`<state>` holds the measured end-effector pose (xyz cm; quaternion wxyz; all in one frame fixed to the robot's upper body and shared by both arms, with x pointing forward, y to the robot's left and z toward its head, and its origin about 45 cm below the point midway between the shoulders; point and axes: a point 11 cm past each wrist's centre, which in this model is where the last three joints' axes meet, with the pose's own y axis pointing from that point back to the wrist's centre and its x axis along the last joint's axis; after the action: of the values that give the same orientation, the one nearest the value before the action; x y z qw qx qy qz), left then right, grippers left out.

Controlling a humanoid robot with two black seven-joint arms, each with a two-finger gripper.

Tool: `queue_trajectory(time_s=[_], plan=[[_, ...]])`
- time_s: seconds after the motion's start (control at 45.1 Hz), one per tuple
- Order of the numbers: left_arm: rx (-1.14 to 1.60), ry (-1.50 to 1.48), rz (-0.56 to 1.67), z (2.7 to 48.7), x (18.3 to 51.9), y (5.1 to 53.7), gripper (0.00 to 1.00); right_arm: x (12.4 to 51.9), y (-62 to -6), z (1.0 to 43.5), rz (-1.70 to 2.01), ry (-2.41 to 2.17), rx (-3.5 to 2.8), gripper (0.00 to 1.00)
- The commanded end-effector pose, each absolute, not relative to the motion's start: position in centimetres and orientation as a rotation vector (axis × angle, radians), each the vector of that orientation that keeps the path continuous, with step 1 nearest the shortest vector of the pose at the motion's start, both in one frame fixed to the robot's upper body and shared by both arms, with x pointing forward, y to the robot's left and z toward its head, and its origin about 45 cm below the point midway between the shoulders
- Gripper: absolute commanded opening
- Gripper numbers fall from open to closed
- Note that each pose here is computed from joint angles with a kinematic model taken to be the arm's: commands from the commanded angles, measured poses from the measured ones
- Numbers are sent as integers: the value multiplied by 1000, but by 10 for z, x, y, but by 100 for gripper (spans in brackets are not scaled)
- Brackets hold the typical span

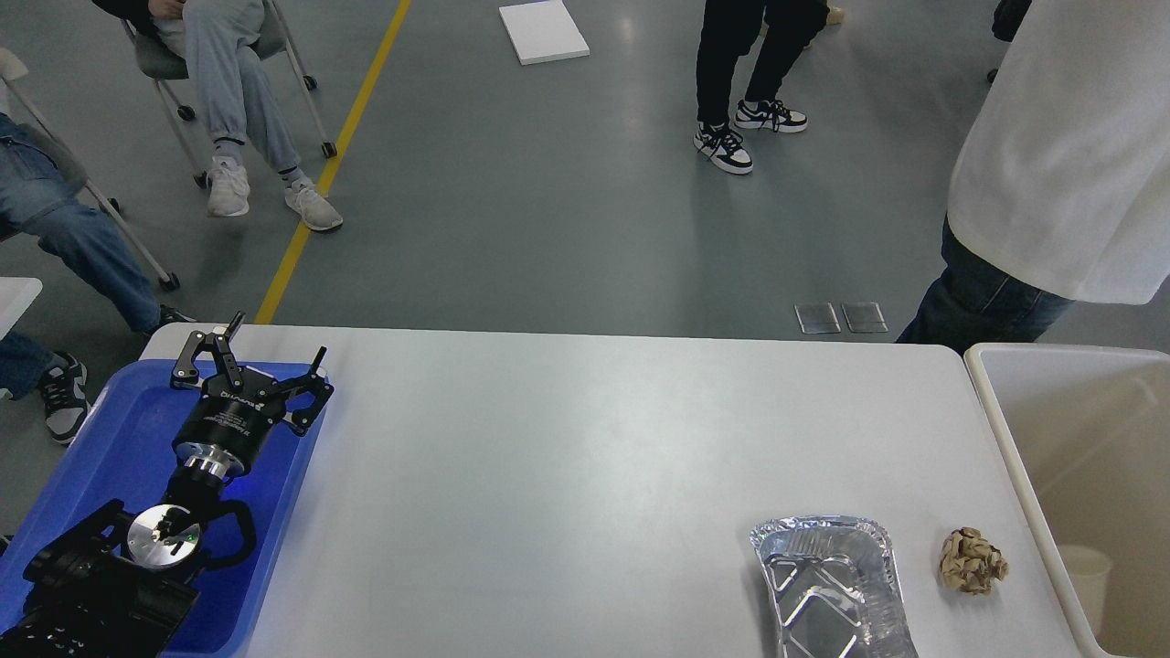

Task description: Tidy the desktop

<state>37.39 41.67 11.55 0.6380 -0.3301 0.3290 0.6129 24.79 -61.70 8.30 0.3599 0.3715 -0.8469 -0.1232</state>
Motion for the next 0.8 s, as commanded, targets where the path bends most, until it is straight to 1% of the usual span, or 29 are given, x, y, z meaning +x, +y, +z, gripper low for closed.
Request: queue_trajectory(time_s=[0.0, 0.244, 0.554, 0.775], plan=[[-754, 751, 1399, 115, 374, 417, 100, 253, -615, 85, -295, -2177, 949, 100], [-754, 751, 1399, 115, 374, 417, 100, 271, -615, 99, -265, -2206, 970, 100], [-751, 752, 1398, 115, 374, 416, 100, 280, -602, 96, -309, -2183, 1058, 100], [-753, 752, 1398, 115, 374, 417, 100, 303, -569, 109, -252, -2019, 1260, 100]])
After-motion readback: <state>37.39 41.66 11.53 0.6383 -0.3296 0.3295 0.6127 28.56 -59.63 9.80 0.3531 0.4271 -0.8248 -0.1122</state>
